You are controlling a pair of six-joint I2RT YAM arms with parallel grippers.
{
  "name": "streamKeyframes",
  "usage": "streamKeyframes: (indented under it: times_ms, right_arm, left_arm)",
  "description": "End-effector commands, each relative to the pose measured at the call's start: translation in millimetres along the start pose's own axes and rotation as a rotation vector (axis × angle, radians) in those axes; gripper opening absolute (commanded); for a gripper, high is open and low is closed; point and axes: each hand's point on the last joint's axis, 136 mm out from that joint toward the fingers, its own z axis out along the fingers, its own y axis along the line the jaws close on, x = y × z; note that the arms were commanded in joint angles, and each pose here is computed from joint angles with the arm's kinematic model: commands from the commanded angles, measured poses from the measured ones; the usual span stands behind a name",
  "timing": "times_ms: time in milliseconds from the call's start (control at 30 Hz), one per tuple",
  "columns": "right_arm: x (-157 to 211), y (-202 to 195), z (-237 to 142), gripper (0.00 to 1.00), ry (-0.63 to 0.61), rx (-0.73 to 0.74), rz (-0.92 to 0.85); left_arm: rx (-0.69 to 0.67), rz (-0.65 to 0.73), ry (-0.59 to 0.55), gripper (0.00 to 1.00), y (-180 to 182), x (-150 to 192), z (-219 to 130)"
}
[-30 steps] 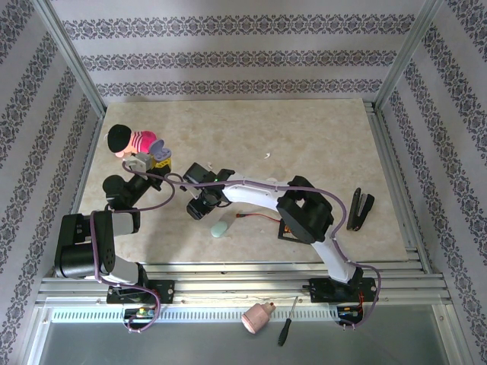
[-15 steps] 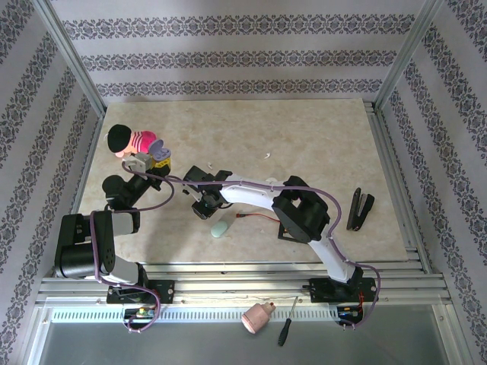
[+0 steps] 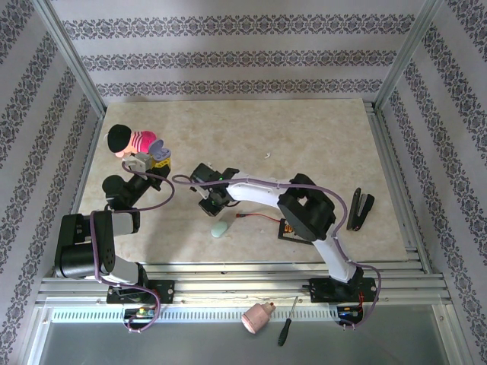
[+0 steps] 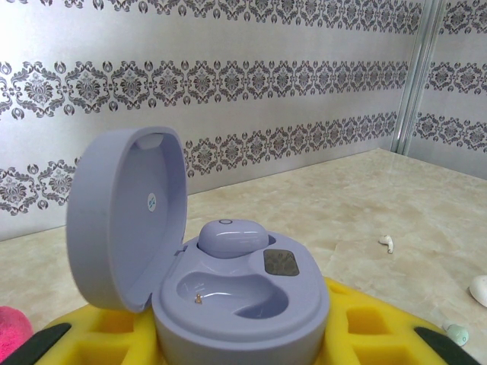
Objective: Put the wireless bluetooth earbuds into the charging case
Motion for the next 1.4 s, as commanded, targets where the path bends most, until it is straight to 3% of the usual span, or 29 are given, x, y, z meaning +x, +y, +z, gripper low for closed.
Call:
streamKeyframes:
  times_ms: [0, 500, 800, 1367]
  right_arm:
    - [4, -18, -19, 0.24, -0.016, 0.023, 0.041]
    - [85, -100, -40, 0.26, 0.074, 0.108, 0.17]
    - [85, -111, -45, 0.39, 0.062, 0.14, 0.171]
    - [91, -131, -59, 0.38, 0.073, 0.229, 0.204]
  left_arm:
    - [0.0, 0.007, -0.009, 0.26, 1, -1, -4]
    - [0.024, -0.003, -0.017, 0.25, -3, -1, -4]
    - [0.023, 0.002, -0.014, 0.25, -4, -1, -4]
    - [0.023, 0.008, -0.015, 0.25, -4, -3, -5]
